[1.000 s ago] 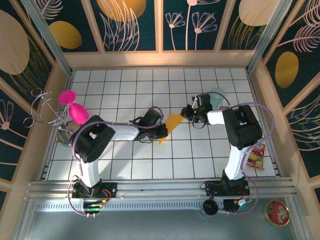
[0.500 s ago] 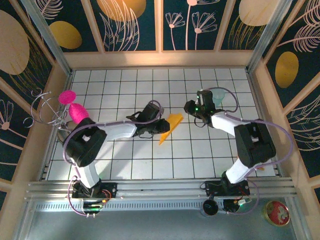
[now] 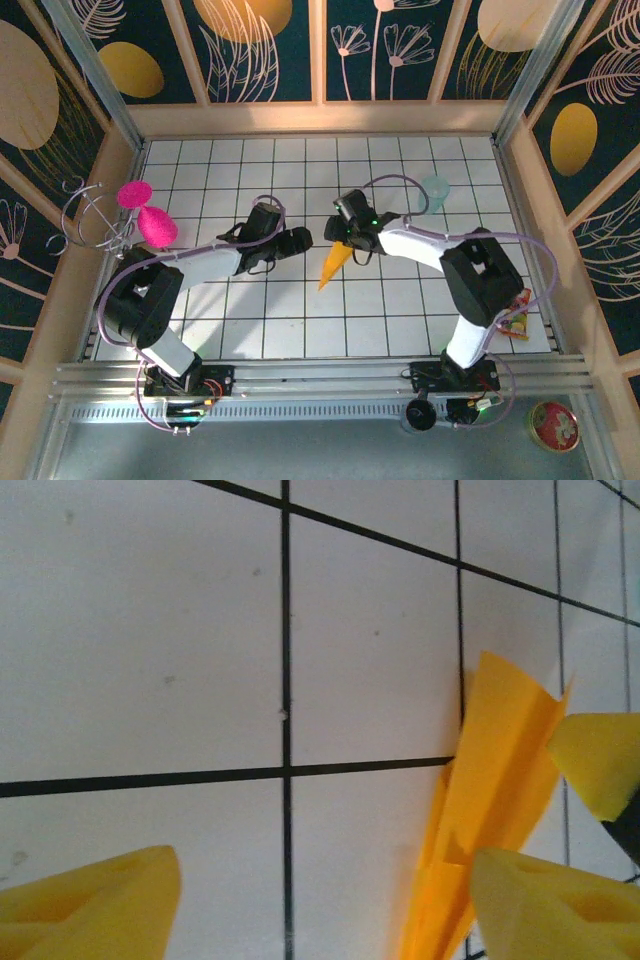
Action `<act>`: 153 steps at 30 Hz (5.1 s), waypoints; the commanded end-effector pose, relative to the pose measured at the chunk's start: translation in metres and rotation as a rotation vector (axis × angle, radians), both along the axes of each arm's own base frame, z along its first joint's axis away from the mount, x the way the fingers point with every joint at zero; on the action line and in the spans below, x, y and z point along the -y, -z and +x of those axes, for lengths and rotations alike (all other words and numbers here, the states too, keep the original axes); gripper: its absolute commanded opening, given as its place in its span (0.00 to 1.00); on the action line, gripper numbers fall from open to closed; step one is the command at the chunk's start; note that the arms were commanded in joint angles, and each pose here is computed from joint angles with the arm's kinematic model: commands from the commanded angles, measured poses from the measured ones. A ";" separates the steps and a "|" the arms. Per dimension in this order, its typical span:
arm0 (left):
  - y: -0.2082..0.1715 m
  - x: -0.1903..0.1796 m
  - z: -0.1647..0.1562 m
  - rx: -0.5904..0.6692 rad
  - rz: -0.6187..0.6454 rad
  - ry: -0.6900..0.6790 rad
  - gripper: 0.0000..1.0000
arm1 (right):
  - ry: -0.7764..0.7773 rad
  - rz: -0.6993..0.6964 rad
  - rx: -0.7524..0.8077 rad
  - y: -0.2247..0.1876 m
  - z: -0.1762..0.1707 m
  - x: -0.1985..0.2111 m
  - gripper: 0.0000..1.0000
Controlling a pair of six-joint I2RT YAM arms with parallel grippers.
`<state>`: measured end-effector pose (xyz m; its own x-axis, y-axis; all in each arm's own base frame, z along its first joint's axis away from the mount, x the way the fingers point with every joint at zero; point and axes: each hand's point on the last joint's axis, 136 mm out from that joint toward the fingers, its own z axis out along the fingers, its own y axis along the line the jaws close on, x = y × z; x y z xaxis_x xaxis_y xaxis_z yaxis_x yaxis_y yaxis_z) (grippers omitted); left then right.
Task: Fold a paper plane with a square sheet of paper (pick it up from the middle)
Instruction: Turn over a paper plane at the center of the table, then move the paper plane to the top-center of the table.
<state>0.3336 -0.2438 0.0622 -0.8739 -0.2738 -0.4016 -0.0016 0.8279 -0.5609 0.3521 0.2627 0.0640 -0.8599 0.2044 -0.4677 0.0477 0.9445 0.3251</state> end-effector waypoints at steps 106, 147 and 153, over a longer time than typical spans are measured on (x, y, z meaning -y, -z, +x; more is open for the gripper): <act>0.021 0.008 -0.004 -0.123 -0.128 -0.113 0.00 | -0.071 0.474 0.023 0.019 0.002 0.027 0.01; 0.020 0.026 -0.009 -0.158 -0.206 -0.044 0.00 | -0.189 0.290 -0.060 0.004 -0.052 -0.040 0.64; 0.020 0.026 -0.010 -0.160 -0.210 -0.044 0.00 | -0.211 0.259 -0.091 0.013 -0.057 -0.046 0.64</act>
